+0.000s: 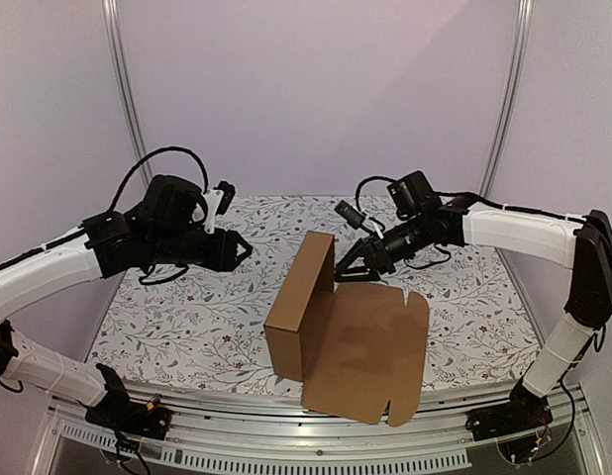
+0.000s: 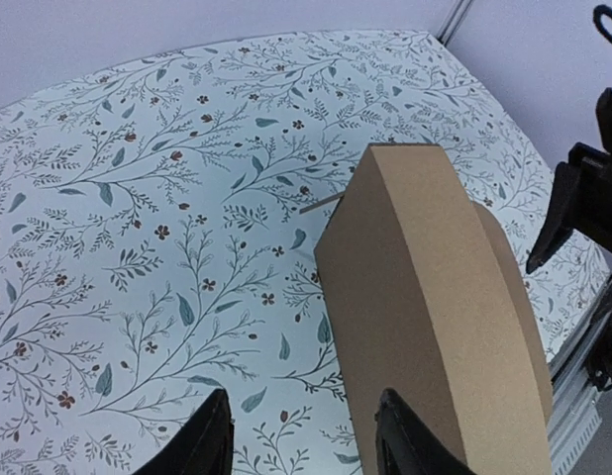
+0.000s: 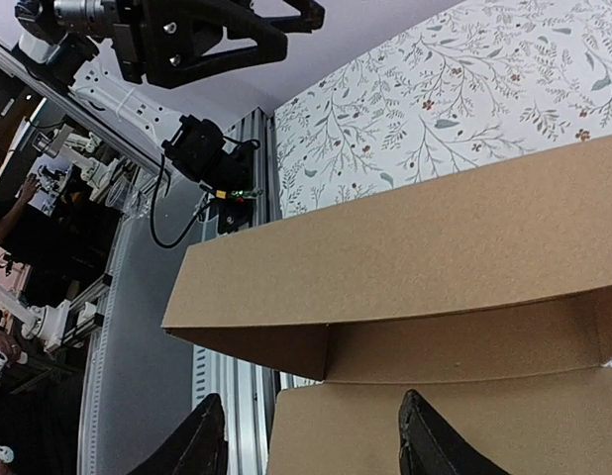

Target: Fold the paper box

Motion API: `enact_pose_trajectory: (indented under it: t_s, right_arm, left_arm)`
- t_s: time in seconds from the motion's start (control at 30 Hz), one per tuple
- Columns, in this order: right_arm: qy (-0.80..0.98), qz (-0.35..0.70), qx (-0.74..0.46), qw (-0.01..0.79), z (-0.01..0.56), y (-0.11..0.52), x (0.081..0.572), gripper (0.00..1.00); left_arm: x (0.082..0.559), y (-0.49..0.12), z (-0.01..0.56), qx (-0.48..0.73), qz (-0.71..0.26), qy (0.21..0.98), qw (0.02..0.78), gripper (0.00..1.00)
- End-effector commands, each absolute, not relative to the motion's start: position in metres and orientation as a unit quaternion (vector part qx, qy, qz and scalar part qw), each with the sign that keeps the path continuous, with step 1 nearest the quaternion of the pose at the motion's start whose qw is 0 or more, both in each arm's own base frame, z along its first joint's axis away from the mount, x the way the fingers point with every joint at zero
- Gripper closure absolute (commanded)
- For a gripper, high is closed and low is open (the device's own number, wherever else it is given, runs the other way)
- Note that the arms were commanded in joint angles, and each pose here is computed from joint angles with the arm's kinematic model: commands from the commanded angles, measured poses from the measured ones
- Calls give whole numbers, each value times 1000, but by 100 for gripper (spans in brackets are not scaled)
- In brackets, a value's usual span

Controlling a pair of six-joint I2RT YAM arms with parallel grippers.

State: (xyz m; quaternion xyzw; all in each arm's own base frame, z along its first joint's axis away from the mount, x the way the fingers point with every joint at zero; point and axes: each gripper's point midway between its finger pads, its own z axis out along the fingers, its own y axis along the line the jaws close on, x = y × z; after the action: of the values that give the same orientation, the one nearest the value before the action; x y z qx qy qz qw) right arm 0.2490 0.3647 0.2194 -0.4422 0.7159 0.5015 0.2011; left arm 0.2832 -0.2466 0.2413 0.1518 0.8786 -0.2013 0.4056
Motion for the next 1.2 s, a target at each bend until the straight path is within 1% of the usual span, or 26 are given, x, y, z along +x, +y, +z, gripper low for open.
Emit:
enact_pose_trajectory:
  t_s: [0.0, 0.13, 0.3, 0.37, 0.43, 0.63, 0.73, 0.83, 0.93, 0.97, 1.1, 1.17]
  right_arm:
    - [733, 521, -423, 115, 201, 363, 225, 42]
    - [740, 497, -438, 115, 198, 342, 220, 43]
    - [749, 464, -450, 145, 196, 321, 218, 43]
    - [749, 457, -455, 153, 196, 317, 216, 42]
    - [749, 453, -458, 155, 194, 315, 215, 42]
    - [752, 460, -452, 139, 187, 318, 216, 42]
    - [753, 460, -450, 137, 186, 319, 217, 42]
    - [751, 460, -451, 141, 189, 319, 217, 42]
    - [751, 456, -454, 148, 192, 319, 219, 42]
    - [751, 455, -455, 150, 192, 319, 219, 42]
    - [762, 424, -460, 167, 187, 314, 227, 43]
    - [771, 402, -461, 178, 183, 310, 234, 42]
  left_arm:
    - [249, -282, 238, 239, -219, 864, 386, 52]
    - [213, -323, 252, 321, -258, 831, 375, 61]
    - [171, -357, 252, 387, -336, 787, 344, 85]
    - [160, -369, 243, 399, -361, 777, 326, 90]
    - [160, -376, 230, 400, -361, 782, 315, 93]
    - [174, -381, 182, 381, -315, 822, 284, 94]
    - [176, -379, 169, 374, -300, 835, 271, 94]
    - [176, -378, 183, 373, -309, 827, 285, 94]
    - [182, -372, 213, 365, -312, 812, 332, 91]
    - [185, -370, 227, 362, -315, 804, 351, 88]
    - [195, -351, 286, 328, -322, 771, 441, 70]
    - [201, -336, 302, 303, -313, 764, 476, 63]
